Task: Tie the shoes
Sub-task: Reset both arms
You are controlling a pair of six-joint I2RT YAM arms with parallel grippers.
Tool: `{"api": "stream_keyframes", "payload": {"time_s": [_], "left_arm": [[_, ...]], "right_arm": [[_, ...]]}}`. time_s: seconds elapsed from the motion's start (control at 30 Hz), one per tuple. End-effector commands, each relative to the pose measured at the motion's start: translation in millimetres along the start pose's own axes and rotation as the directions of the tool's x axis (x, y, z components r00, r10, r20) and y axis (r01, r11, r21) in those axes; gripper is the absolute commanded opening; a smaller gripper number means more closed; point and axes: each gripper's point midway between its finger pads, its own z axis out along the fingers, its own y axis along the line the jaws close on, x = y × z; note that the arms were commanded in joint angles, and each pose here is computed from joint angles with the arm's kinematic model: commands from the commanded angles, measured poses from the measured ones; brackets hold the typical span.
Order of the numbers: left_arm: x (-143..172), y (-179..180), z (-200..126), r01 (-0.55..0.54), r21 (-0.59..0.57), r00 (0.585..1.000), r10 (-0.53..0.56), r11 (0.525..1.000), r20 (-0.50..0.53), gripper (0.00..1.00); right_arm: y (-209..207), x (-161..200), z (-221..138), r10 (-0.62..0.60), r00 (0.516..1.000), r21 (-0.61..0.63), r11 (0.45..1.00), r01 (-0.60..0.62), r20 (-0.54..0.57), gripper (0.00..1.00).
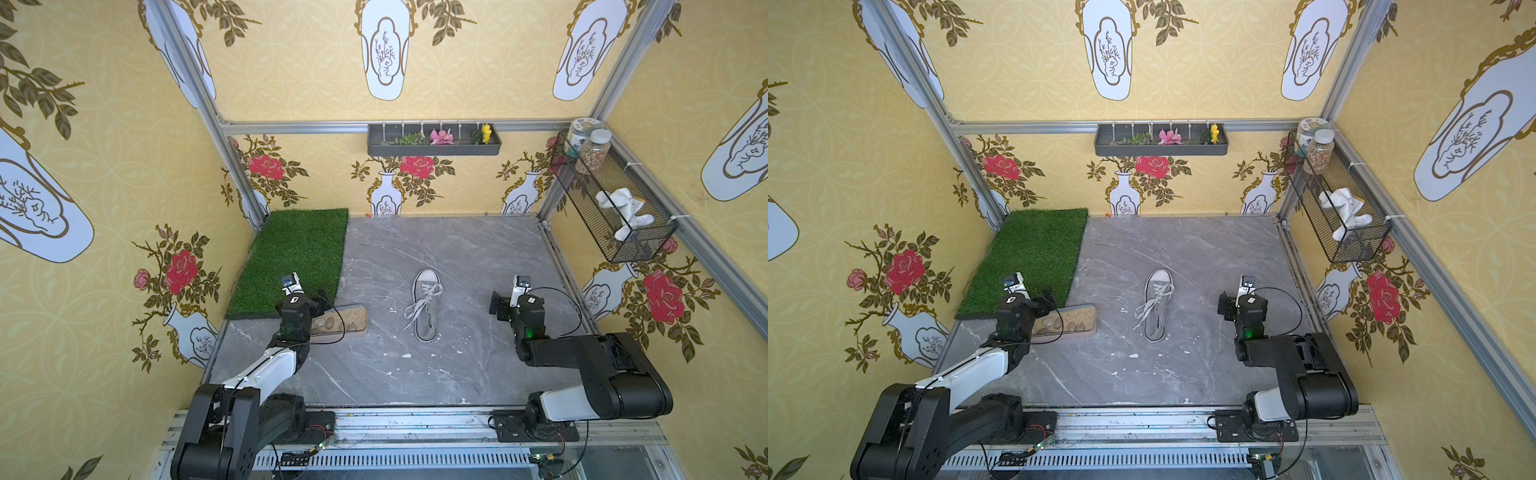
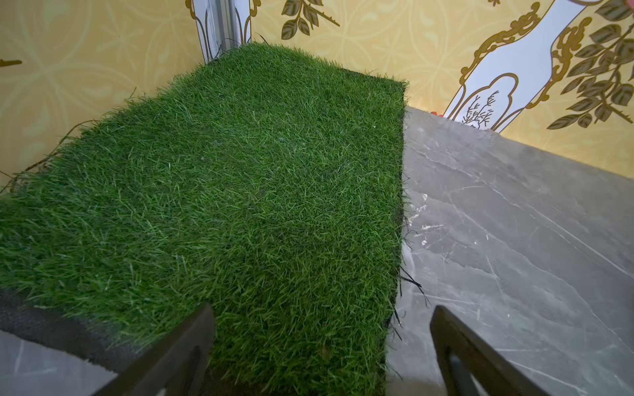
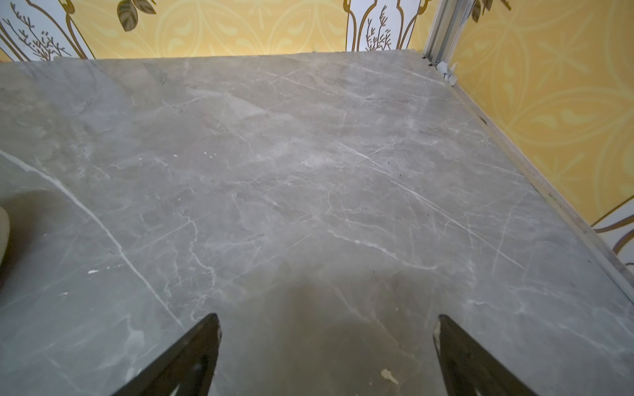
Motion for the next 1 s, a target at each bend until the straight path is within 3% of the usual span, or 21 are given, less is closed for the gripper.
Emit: {"api": "stream_keyframes", "payload": {"time_s": [0.0, 0.27, 0.37, 0.43, 0.47, 0.63, 0.97], "left_arm": [[-11.3, -5.3, -0.9, 0.045, 0.057, 0.998, -0.047, 0.997, 0.044, 1.00], [-16.4, -0.5, -12.7, 0.075, 0.098, 0.993, -0.083, 0.992, 0.083, 1.00], [-15.6, 10.0, -16.7, -0.013, 0.027, 0.998, 0.012, 1.000, 0.057, 1.00], [-23.2, 23.0, -16.8, -0.043, -0.044, 0.991, 0.048, 0.998, 0.121, 1.00], [-24.3, 19.8, -15.2, -0.059, -0.026, 0.989, 0.062, 0.998, 0.134, 1.00], [-6.7, 24.8, 13.1, -0.022, 0.014, 0.993, 0.020, 1.000, 0.115, 1.00], [-7.5, 36.3, 14.2, 0.027, -0.017, 0.995, -0.025, 0.999, 0.097, 1.00]], "right_arm": [[-1.7, -16.0, 0.2, 0.012, 0.998, 0.008, 1.000, -0.013, 0.065, 0.97], [-2.4, -15.9, 0.1, 0.014, 0.998, 0.011, 1.000, -0.014, 0.066, 0.97], [-2.6, -15.7, 0.1, 0.013, 0.998, 0.013, 1.000, -0.014, 0.065, 0.97], [-2.3, -16.3, 0.0, 0.014, 0.998, 0.011, 1.000, -0.014, 0.067, 0.97], [-2.2, -15.7, 0.0, 0.013, 0.998, 0.011, 1.000, -0.014, 0.066, 0.97], [-1.9, -16.5, 0.0, 0.013, 0.998, 0.009, 1.000, -0.013, 0.068, 0.97], [-2.4, -16.0, -0.1, 0.013, 0.998, 0.011, 1.000, -0.014, 0.067, 0.97]]}}
